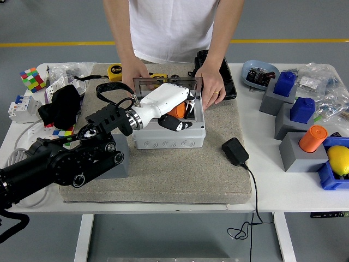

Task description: Fetch the battery,place it into the box,close the lid of the box

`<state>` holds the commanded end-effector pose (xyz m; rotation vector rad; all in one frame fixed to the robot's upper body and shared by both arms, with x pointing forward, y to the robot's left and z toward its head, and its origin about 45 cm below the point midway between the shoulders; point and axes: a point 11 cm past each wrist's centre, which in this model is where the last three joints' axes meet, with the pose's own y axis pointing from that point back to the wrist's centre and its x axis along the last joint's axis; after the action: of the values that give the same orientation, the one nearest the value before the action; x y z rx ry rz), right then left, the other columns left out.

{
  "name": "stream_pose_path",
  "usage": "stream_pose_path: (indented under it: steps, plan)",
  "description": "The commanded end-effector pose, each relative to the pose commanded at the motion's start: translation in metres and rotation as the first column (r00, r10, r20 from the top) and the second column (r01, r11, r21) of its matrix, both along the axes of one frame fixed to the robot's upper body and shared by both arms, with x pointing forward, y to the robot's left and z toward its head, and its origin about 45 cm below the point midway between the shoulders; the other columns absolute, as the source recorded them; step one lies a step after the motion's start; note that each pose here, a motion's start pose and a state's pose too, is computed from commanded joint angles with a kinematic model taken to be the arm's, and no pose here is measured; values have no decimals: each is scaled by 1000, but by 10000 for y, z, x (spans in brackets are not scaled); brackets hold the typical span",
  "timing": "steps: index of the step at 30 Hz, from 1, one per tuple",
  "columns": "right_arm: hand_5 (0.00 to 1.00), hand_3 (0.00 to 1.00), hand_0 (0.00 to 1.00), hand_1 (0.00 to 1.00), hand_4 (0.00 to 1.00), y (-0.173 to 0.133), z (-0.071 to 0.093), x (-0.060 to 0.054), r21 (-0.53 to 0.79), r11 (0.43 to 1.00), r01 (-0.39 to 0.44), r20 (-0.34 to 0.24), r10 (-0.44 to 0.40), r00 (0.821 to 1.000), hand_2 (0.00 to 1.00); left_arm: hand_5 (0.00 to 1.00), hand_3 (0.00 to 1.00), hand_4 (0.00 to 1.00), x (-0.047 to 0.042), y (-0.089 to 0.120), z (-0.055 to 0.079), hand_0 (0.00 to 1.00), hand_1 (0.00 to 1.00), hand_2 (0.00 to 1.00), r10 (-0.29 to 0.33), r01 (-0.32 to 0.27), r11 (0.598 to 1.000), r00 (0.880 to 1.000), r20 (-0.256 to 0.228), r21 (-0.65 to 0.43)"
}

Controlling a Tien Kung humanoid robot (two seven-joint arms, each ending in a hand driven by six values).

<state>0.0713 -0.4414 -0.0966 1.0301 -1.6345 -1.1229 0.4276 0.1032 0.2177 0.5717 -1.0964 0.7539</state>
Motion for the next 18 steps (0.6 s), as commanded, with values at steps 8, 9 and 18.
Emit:
stream_pose_path:
  steps: [8,9,18]
  plan:
    - [552,649,652,672,961,-2,-1,-10,-1,1000,-3,-4,3,1000,691,2,256,801,109,15,-79,69,114,195,55,-54,998,998,-17,34]
    - [552,649,652,672,961,-2,-1,-7,-1,1000,-3,-4,3,1000,691,2,256,801,112,18,-88,69,114,195,58,-57,998,998,-18,36]
    - [553,649,652,672,961,6,-4,-10,1,1000,-2,-4,2,1000,691,2,288,831,123,21,-145,89,167,234,71,-71,997,997,-18,31]
